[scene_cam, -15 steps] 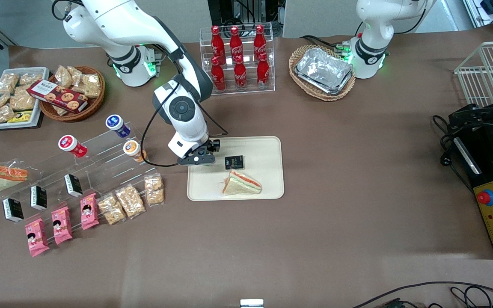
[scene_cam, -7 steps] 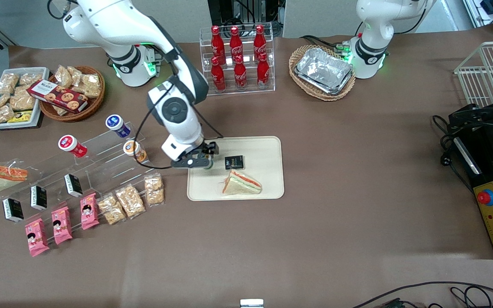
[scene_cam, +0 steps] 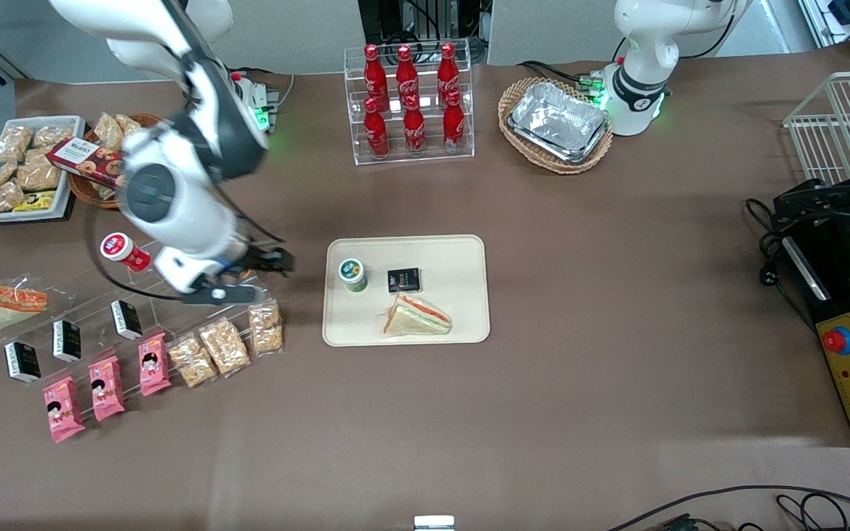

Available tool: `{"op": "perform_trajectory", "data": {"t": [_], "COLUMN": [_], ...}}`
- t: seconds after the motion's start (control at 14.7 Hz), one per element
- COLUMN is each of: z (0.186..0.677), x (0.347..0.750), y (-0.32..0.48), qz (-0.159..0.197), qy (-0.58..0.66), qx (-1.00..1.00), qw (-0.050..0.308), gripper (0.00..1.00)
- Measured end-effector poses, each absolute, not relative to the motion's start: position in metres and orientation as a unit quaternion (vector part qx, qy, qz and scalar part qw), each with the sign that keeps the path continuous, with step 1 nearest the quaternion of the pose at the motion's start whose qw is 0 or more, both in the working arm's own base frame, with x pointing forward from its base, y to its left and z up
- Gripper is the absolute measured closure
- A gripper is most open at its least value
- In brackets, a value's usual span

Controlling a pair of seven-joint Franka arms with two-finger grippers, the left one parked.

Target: Place green gum on tray

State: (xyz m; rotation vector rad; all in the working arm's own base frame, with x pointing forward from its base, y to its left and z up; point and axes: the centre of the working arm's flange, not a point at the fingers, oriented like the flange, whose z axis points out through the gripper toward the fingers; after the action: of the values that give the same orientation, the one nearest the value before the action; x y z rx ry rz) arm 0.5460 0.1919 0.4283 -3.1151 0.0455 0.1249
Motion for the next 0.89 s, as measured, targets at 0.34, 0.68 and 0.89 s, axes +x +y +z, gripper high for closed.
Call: {"op": "perform_trajectory", "data": {"t": [0.34, 0.68, 0.89], "z": [0.501, 0.564, 0.583], "x": [0.544, 0.547, 0.547], "y": [0.096, 0.0, -0.002], "qz": [0.053, 0.05, 0.045], "qy": [0.002, -0.036, -0.043], "qx": [-0.998, -0.997, -0.997], "qw": [0.026, 0.039, 0.039], "gripper": [0.0, 0.0, 0.0]}}
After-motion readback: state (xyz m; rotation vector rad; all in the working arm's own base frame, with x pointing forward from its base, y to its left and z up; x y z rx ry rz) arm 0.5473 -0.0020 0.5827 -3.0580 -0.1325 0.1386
